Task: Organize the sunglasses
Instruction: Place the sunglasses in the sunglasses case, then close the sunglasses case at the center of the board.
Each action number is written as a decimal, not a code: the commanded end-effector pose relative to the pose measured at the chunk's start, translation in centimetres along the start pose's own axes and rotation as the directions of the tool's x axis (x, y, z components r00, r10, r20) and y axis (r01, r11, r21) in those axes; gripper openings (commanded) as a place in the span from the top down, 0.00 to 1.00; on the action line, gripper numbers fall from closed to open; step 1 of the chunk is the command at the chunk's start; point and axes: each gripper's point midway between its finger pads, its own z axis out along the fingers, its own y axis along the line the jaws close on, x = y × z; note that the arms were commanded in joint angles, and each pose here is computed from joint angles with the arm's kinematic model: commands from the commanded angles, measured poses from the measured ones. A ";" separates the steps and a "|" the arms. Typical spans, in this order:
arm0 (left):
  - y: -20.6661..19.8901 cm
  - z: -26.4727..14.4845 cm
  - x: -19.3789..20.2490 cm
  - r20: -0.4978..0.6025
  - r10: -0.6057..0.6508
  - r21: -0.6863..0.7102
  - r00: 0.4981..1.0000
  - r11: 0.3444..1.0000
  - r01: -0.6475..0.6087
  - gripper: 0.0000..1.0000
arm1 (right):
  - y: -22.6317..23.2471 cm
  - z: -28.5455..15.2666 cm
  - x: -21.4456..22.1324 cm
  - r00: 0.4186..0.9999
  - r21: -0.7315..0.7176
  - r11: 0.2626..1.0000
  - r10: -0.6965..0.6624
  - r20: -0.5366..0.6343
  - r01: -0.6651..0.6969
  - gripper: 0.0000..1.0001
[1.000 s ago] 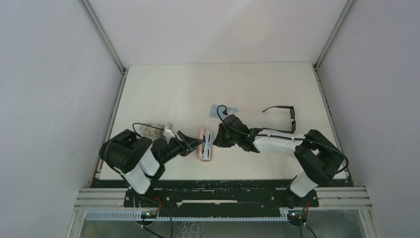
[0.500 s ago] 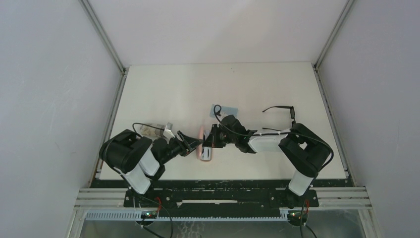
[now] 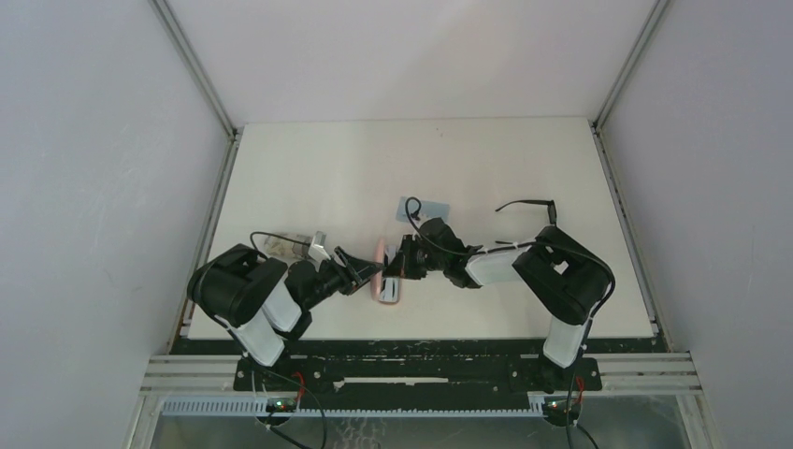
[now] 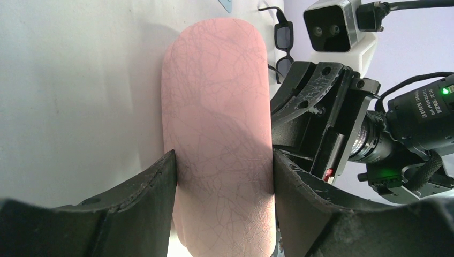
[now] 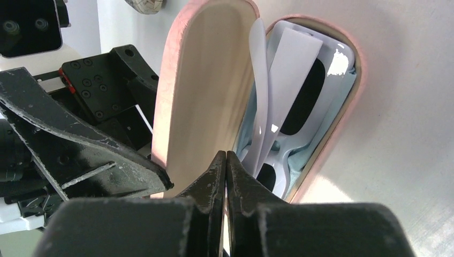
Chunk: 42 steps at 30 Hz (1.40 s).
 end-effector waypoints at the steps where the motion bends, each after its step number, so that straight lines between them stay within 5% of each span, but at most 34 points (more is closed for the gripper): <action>1: -1.5 -0.1 -0.6 0.031 0.019 0.057 0.999 0.998 -0.021 0.96 | -1.1 0.4 0.0 0.999 0.010 0.999 0.032 0.008 -0.032 1.00; 9: -1.4 -0.1 -0.6 0.032 0.020 0.053 0.999 0.998 -0.021 0.97 | 2.3 -1.4 -1.0 0.999 -0.133 0.991 0.002 0.047 0.004 0.99; 13: -1.2 -0.1 -0.6 0.031 0.018 0.048 0.999 0.999 -0.019 0.97 | 3.8 -3.2 -1.7 0.995 -0.173 0.984 -0.032 0.093 0.048 0.91; 25: -1.0 0.0 -0.6 0.034 0.013 0.037 0.999 0.999 -0.015 1.00 | -4.9 -6.3 -2.3 0.976 0.266 0.964 -0.082 0.204 0.025 0.78; 42: 0.7 0.0 -0.9 0.032 0.106 -0.130 0.994 0.986 -0.101 1.00 | -4.9 -3.3 -1.7 0.992 0.135 0.990 0.015 0.122 -0.032 0.77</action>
